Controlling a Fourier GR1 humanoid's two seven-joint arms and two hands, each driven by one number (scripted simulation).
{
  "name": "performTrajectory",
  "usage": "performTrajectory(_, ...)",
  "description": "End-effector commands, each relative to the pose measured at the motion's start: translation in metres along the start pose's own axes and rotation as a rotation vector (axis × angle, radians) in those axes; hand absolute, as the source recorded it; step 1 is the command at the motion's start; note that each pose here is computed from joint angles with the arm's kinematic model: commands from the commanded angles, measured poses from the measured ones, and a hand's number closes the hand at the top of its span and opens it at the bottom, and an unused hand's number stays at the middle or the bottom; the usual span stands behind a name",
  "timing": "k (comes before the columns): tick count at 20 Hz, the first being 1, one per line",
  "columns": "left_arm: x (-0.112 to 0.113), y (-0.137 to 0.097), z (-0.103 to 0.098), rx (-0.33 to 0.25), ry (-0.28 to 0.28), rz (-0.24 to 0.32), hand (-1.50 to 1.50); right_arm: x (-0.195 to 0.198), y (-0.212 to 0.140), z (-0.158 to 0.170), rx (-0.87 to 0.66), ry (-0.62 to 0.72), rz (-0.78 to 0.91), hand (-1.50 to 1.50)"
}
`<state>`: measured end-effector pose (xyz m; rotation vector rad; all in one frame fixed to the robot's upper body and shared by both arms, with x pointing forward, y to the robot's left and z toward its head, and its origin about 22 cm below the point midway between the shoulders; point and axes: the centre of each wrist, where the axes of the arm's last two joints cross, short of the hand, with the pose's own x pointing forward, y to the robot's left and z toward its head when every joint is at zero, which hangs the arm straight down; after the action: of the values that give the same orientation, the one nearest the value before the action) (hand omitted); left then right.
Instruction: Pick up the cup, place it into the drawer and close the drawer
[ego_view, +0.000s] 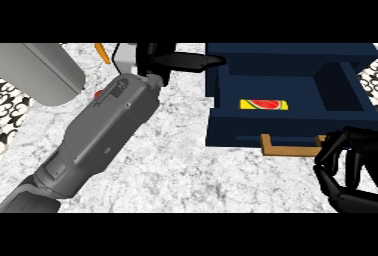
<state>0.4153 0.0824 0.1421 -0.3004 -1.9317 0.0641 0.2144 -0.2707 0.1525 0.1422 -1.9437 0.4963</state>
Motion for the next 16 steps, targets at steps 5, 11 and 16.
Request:
performTrajectory(5,0.01,0.068,0.061,0.076,0.023,0.014,-1.5,-0.007,-0.001,0.006,0.029,0.106,0.139,1.5)
performTrajectory(11,0.02,0.131,0.112,0.092,0.035,0.027,-1.5,-0.03,0.019,-0.007,0.074,0.154,0.222,1.5)
performTrajectory(16,0.021,0.147,0.125,0.101,0.042,0.03,-1.5,-0.038,0.023,-0.005,0.239,0.14,0.538,1.5)
